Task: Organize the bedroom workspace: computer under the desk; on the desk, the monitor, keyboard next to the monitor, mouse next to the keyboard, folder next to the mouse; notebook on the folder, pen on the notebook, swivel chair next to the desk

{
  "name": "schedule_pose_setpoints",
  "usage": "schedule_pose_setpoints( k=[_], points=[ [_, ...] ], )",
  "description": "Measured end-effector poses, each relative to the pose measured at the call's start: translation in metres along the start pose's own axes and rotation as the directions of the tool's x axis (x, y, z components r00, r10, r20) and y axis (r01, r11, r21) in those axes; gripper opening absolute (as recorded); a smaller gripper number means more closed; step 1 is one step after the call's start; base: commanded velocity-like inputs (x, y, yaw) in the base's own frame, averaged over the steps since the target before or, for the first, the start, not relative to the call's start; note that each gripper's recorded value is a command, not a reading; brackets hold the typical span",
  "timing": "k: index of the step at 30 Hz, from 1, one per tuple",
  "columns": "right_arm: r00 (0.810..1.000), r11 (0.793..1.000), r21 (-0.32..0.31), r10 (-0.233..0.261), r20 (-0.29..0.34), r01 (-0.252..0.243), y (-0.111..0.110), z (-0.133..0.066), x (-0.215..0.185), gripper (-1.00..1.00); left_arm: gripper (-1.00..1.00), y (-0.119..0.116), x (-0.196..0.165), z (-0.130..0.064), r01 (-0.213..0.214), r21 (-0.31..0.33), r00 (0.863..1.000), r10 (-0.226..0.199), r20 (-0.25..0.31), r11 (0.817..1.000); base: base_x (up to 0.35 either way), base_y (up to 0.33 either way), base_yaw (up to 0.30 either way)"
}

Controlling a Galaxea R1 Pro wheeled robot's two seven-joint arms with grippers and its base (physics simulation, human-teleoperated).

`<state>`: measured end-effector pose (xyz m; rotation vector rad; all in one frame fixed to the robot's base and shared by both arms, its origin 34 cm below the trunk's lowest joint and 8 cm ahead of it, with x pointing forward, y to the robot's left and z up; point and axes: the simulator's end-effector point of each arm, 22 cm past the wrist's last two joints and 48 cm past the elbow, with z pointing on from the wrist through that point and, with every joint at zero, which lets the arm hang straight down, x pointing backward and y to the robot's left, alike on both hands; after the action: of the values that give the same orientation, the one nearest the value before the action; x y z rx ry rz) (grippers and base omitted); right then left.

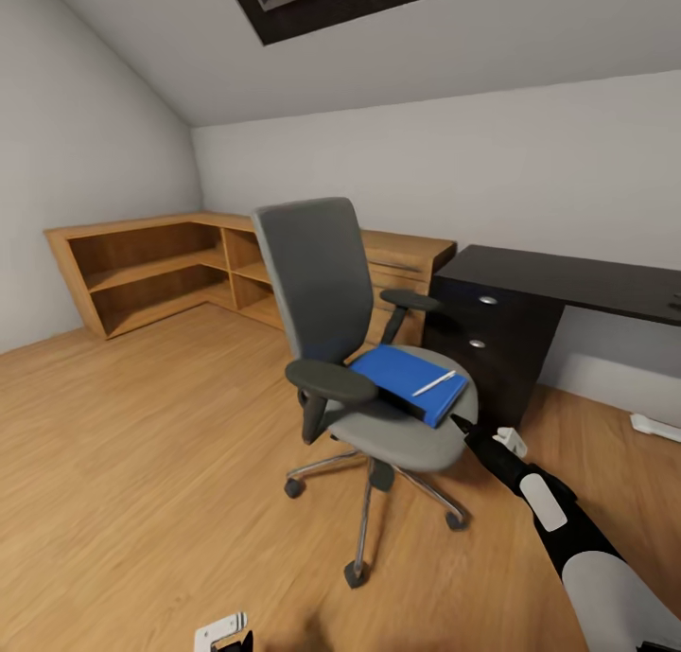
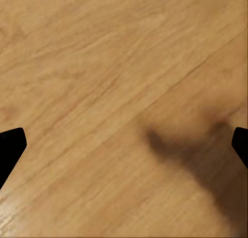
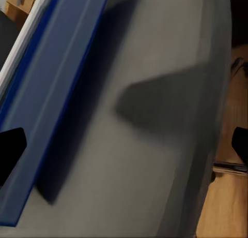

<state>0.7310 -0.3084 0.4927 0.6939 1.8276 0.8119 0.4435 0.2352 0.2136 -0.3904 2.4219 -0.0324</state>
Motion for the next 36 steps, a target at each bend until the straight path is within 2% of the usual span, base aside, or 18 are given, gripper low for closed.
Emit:
schedule_pose_setpoints(
  k=[22, 28, 36],
  points=[
    [1.0, 1.0, -0.001, 0.002, -0.001, -0.002, 0.0007, 0.0005, 0.001, 1.0, 1.0, 0.0004, 0.0008, 0.0, 0.0, -0.001, 1.0, 0.0, 0.0, 1.0, 0.257, 0.042, 0.0],
    [1.0, 1.0, -0.001, 0.002, -0.001, -0.002, 0.0002, 0.0006, 0.001, 1.0, 1.0, 0.0006, 0.0011, 0.0002, 0.0, -0.002, 1.0, 0.0, -0.002, 1.0, -0.062, -0.003, 0.0],
    [1.0, 1.0, -0.002, 0.003, -0.002, -0.003, 0.0004, 0.0008, 0.0013, 1.0, 1.0, 0.0008, 0.0014, 0.0002, 0.0, -0.003, 1.0, 0.0, -0.002, 1.0, -0.273, -0.055, 0.0]
  ],
)
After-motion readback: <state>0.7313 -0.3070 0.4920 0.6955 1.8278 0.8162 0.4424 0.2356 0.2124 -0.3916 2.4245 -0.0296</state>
